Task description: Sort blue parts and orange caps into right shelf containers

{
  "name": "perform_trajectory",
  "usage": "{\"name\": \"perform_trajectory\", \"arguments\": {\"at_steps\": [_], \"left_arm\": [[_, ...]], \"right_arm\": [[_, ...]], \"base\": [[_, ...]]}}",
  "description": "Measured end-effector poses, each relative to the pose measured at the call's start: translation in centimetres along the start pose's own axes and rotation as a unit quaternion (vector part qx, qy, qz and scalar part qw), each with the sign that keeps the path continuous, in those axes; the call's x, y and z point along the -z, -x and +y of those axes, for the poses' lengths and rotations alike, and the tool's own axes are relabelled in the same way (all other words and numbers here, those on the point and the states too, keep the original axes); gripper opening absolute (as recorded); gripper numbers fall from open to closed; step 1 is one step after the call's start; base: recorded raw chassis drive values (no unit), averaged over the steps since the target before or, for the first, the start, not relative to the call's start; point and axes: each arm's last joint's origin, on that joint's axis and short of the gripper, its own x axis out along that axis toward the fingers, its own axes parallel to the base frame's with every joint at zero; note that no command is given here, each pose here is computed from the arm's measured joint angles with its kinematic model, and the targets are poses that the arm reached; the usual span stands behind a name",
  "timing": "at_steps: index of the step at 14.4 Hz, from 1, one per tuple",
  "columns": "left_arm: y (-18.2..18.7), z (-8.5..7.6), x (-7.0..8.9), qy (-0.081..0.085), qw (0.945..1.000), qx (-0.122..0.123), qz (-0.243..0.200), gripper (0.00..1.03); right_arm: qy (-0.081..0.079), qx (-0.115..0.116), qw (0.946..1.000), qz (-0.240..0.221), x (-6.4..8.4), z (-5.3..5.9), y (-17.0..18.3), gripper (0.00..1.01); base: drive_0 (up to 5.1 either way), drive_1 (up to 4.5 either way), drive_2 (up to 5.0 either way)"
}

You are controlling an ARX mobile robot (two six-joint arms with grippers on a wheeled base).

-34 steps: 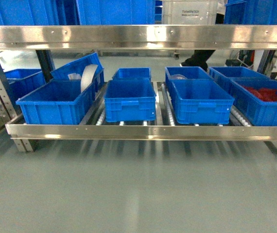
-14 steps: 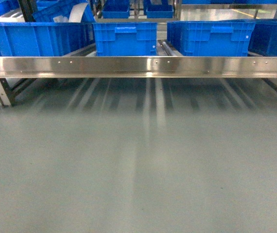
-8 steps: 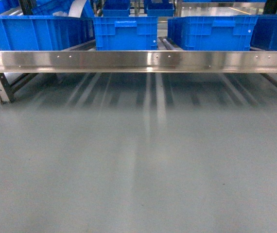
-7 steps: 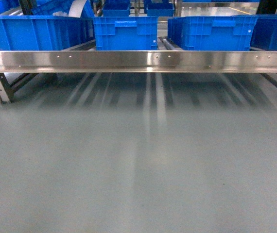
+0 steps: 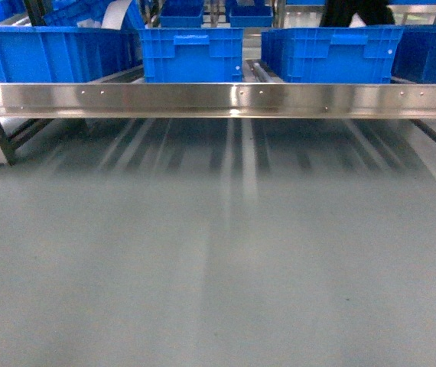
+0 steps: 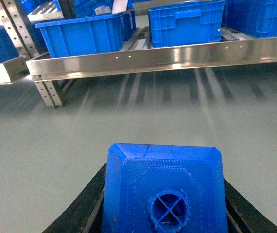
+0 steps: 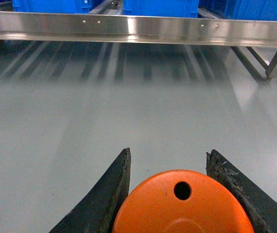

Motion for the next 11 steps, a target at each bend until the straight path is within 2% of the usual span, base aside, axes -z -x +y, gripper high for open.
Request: {"name": "perform_trajectory", "arguments": {"at_steps": [7, 11], "left_arm": [[-0.01, 0.0, -0.03, 0.0, 1.0, 0.0, -0.001, 0.44], [-0.01, -0.01, 0.02, 0.0, 1.0, 0.0, 0.001, 0.44]], "right_arm": [[0.0, 0.0, 1.0, 0.0, 0.0, -0.01, 0.0, 0.41], [0.0, 0.001, 1.0, -0.001, -0.01, -0.02, 0.0, 0.41]], "base": [[3.0, 1.74, -5.0], [0.2, 4.27, -4.0]]}}
